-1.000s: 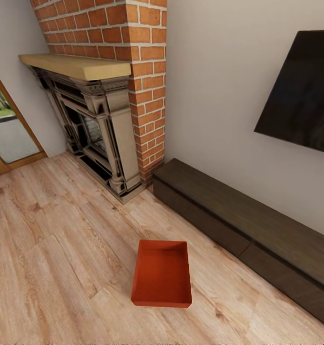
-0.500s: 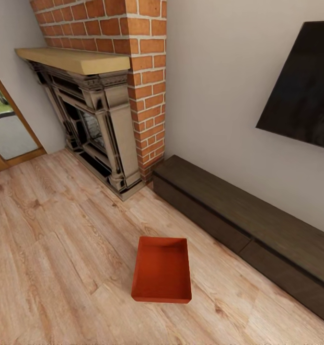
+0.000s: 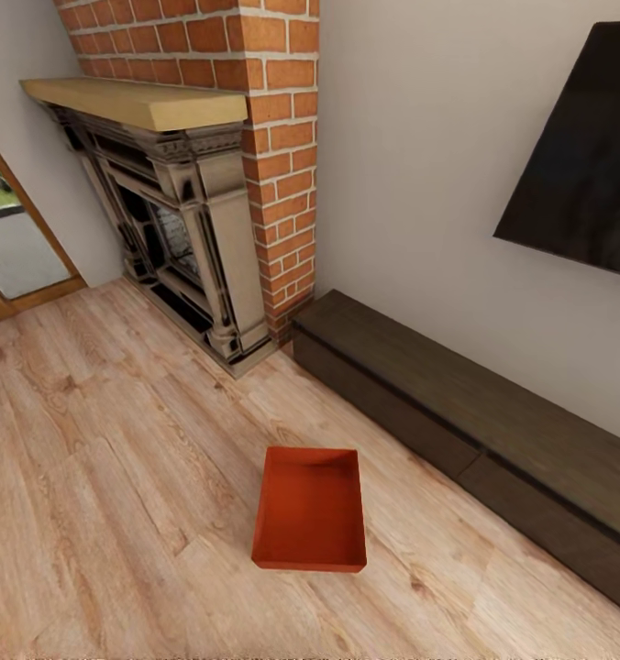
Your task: Move the two storage containers from the living room to the garage. In the garage, place one container on the floor and stack the other container on top of it (either order is fine).
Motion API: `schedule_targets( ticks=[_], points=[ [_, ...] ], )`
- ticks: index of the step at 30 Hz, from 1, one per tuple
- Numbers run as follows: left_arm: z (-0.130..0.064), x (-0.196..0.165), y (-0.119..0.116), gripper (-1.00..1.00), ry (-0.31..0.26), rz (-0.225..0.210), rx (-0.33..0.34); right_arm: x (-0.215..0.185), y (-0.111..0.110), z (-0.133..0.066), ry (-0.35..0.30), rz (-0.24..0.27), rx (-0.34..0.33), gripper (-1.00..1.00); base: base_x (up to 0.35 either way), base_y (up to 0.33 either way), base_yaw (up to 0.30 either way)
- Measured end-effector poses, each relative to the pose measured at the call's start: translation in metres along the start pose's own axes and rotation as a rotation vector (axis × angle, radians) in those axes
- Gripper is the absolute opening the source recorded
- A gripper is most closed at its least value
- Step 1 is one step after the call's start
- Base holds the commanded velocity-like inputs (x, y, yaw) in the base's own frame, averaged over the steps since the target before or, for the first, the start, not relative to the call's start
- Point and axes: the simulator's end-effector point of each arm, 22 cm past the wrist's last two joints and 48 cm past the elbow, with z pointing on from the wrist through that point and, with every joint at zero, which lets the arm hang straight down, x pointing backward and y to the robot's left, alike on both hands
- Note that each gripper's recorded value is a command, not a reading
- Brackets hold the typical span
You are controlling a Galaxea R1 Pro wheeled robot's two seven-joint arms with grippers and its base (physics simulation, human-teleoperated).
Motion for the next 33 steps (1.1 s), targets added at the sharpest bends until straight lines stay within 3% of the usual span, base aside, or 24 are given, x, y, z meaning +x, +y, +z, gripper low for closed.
schedule_targets(
  ticks=[33],
  points=[
    [0.003, 0.02, 0.004, 1.0, 0.051, 0.003, -0.011, 0.02, 0.002, 0.002, 0.048, -0.002, -0.005, 1.0, 0.0, 0.0, 0.0]
  ],
)
